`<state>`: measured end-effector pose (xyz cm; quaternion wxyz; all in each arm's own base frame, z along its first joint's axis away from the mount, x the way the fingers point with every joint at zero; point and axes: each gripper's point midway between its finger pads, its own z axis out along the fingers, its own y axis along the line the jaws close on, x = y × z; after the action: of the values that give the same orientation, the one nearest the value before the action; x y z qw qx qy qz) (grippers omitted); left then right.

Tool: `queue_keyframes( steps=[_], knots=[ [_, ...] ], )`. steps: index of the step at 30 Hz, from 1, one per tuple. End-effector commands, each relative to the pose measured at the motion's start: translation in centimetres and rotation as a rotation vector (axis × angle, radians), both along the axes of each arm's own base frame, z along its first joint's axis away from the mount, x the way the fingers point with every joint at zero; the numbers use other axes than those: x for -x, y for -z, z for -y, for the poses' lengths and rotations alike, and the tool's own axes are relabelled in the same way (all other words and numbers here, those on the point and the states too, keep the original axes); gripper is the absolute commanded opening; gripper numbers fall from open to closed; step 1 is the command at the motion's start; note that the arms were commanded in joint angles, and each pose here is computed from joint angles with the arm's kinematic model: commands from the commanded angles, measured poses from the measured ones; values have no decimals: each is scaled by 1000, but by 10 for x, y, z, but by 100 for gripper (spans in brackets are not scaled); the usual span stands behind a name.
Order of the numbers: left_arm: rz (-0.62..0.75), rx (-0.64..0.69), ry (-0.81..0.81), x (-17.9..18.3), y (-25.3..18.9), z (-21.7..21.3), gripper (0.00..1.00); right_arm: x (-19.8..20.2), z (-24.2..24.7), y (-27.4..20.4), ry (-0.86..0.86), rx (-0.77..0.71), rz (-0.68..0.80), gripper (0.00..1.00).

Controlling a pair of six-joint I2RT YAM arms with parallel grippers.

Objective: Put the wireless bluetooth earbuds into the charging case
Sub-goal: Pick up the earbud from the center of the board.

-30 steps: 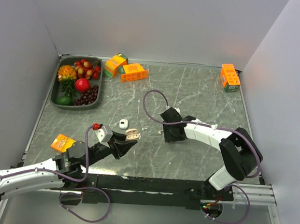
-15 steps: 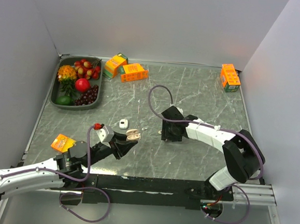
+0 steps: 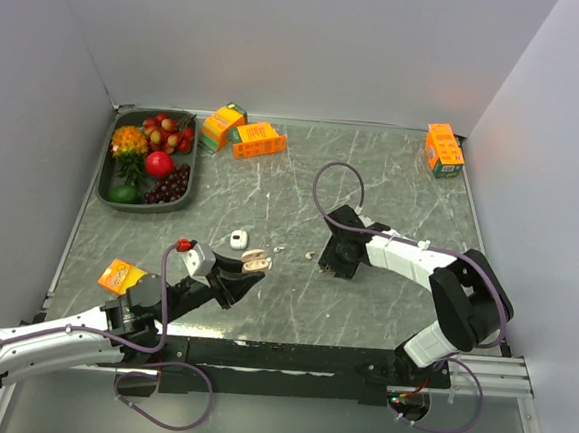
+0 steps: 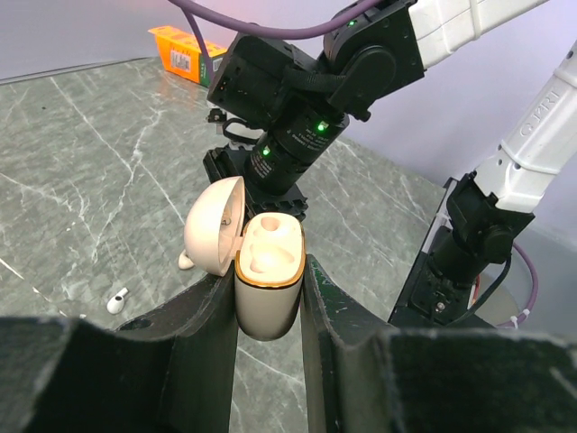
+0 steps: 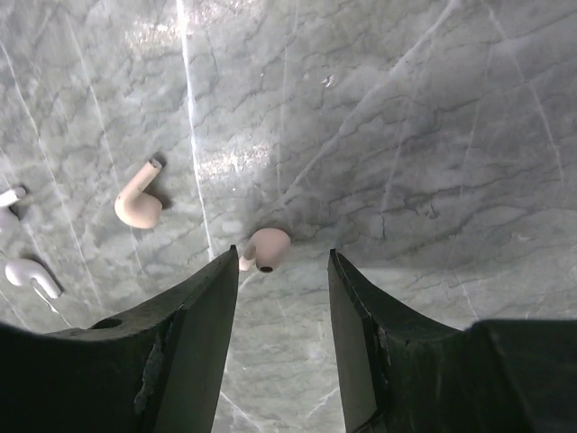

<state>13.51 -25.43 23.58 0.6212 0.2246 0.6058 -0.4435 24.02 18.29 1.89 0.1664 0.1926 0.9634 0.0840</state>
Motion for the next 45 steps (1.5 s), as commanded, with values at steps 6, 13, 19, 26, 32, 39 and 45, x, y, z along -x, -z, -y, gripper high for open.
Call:
queue_keyframes(
  steps=[6,13,19,26,32,39,45],
  knots=[
    [16,70,-6,1,-26,-2,1,-14,1,0,64,4,15,49],
    [15,73,-3,2,-26,-1,1,-13,-1,4,57,5,4,42],
    [14,68,0,3,-26,-1,1,-12,-1,8,47,9,-6,37],
    [11,62,-1,3,-24,0,1,-12,0,12,31,18,-14,27],
    [8,60,-1,3,-23,0,1,-12,4,11,22,34,-3,12],
    [8,65,-13,1,-24,-2,1,-20,24,-21,-11,135,111,0],
    [12,46,-23,-2,-22,1,1,-30,35,-72,-62,173,307,0]
  ],
)
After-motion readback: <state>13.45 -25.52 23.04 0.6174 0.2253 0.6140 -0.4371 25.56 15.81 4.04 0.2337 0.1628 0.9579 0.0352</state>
